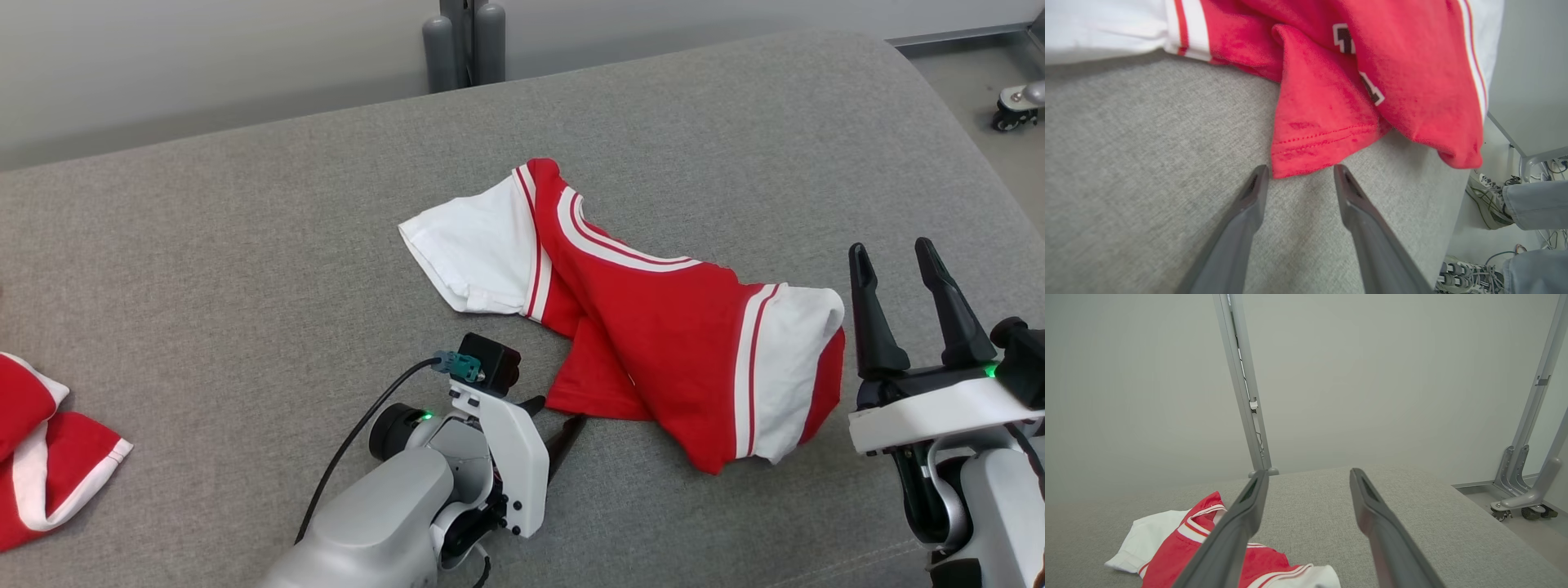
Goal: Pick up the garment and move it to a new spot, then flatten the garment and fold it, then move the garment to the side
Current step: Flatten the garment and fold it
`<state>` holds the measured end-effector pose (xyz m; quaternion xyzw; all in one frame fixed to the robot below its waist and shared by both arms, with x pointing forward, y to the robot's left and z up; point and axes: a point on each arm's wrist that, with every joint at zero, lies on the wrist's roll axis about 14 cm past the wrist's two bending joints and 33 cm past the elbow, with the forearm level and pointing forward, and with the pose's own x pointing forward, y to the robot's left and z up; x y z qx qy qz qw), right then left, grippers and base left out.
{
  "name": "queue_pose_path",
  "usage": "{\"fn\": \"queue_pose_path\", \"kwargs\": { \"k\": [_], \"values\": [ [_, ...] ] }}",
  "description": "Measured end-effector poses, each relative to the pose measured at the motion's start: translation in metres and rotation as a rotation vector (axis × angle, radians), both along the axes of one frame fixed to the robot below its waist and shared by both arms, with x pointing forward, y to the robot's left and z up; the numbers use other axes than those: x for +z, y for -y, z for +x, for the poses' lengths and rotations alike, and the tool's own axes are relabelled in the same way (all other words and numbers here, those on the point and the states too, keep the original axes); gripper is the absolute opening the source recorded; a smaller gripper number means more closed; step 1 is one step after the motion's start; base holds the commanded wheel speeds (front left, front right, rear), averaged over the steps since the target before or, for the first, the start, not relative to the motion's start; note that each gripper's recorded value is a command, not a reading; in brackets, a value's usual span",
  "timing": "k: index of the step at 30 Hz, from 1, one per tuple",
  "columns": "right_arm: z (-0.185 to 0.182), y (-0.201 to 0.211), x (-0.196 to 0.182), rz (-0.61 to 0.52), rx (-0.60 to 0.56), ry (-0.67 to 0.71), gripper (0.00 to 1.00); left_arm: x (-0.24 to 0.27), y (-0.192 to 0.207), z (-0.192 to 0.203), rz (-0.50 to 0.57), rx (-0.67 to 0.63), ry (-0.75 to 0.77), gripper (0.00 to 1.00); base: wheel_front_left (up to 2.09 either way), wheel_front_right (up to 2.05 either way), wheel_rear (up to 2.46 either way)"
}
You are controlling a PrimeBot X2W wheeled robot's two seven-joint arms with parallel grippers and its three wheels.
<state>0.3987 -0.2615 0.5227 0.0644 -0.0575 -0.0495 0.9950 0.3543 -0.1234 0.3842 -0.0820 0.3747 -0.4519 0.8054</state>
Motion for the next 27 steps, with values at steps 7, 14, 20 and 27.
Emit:
{"fn": "queue_pose_path", "kwargs": {
  "k": [7,14,20,27],
  "values": [
    [0.001,0.000,-0.002,-0.001,0.003,-0.007,1.00,0.002,0.006,0.004,-0.015,-0.001,0.005,1.00,0.00,0.00,0.00],
    [0.002,0.006,-0.002,-0.003,-0.015,-0.008,1.00,0.003,0.012,0.005,-0.026,-0.014,0.006,0.00,0.00,0.00,0.00],
    [0.002,0.008,0.001,0.001,-0.022,0.005,1.00,0.019,0.014,0.009,-0.051,-0.023,0.078,0.00,0.00,0.00,0.00],
    [0.003,-0.003,0.007,0.010,0.006,0.028,1.00,0.058,0.008,0.021,-0.117,0.053,0.198,0.00,0.00,0.00,0.00]
  ]
}}
